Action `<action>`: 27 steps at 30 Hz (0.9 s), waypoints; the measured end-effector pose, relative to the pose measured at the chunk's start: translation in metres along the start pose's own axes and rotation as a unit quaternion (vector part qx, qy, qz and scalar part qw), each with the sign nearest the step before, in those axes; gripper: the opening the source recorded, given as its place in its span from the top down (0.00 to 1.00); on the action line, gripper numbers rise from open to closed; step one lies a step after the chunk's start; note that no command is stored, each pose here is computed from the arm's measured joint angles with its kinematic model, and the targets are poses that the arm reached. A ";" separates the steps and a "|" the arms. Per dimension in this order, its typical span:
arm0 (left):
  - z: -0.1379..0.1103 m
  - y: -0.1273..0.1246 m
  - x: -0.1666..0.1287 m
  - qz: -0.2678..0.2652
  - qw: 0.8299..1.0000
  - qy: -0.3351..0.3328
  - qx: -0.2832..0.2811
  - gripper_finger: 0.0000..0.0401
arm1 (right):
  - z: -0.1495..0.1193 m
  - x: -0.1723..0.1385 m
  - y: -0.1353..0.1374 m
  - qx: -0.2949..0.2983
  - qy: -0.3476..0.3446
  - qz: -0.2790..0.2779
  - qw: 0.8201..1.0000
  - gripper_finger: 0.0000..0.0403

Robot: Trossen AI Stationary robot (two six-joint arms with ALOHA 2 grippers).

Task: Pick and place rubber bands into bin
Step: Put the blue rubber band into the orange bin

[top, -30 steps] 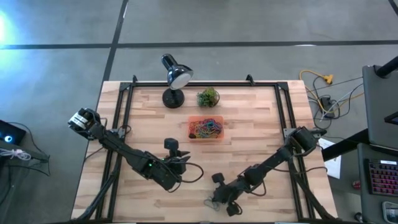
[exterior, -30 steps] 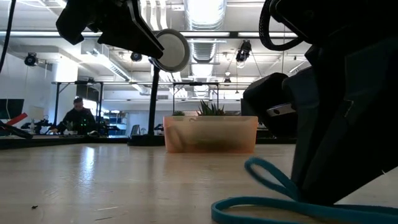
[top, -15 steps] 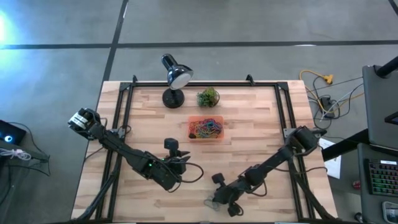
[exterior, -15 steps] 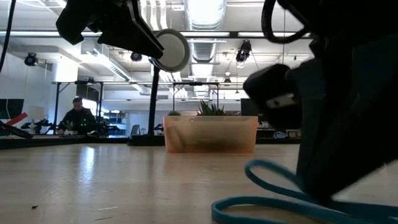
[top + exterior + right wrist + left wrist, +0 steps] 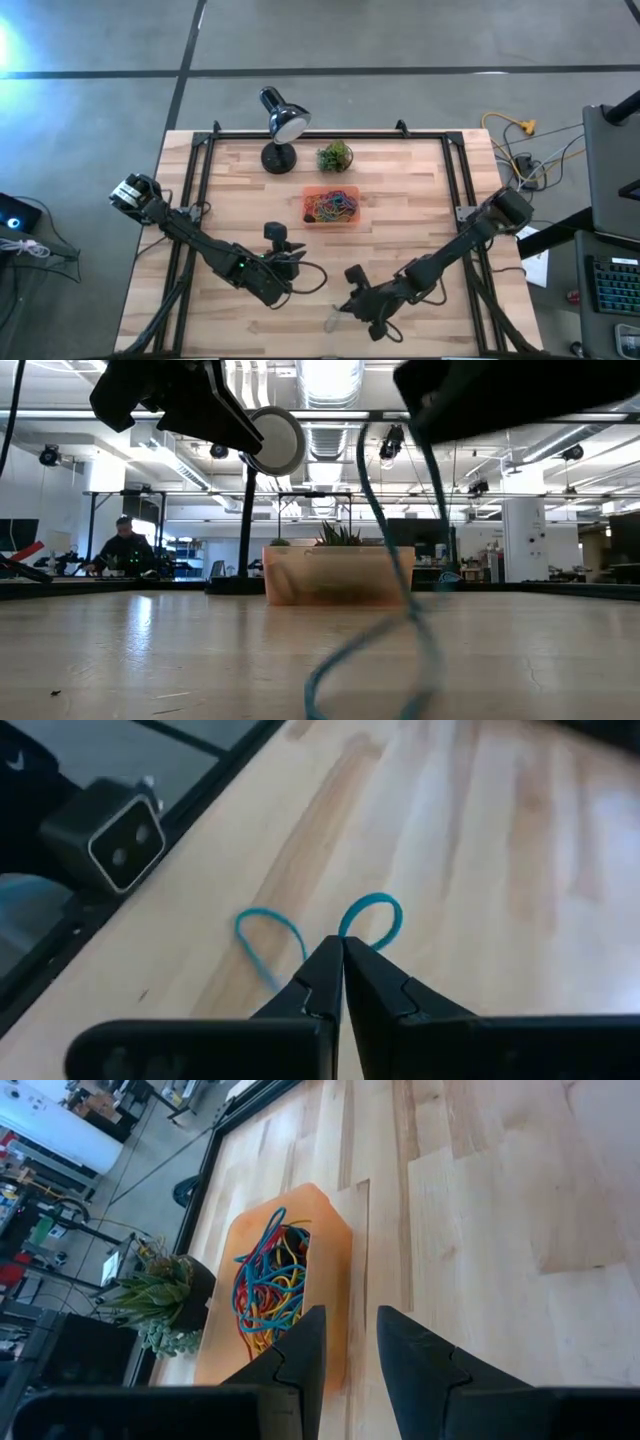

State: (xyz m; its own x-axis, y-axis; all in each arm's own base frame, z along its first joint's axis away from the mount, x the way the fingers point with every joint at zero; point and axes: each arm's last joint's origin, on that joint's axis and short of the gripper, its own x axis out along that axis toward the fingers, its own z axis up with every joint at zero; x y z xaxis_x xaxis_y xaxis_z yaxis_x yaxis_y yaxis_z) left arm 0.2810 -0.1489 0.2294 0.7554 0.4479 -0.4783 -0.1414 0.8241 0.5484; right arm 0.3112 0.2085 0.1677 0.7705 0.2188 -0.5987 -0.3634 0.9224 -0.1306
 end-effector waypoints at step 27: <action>-0.001 0.000 0.000 0.000 1.000 0.003 0.004 0.81 | 0.048 -0.077 -0.069 -0.150 0.001 -0.379 0.913 0.98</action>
State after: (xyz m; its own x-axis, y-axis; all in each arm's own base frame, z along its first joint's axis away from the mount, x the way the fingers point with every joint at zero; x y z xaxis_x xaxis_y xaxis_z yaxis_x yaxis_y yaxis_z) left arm 0.2805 -0.1486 0.2289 0.7518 0.4499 -0.4821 -0.1367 0.8216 0.5534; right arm 0.3022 0.1432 0.2606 0.8595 -0.4465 -0.2487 0.1458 0.6806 -0.7180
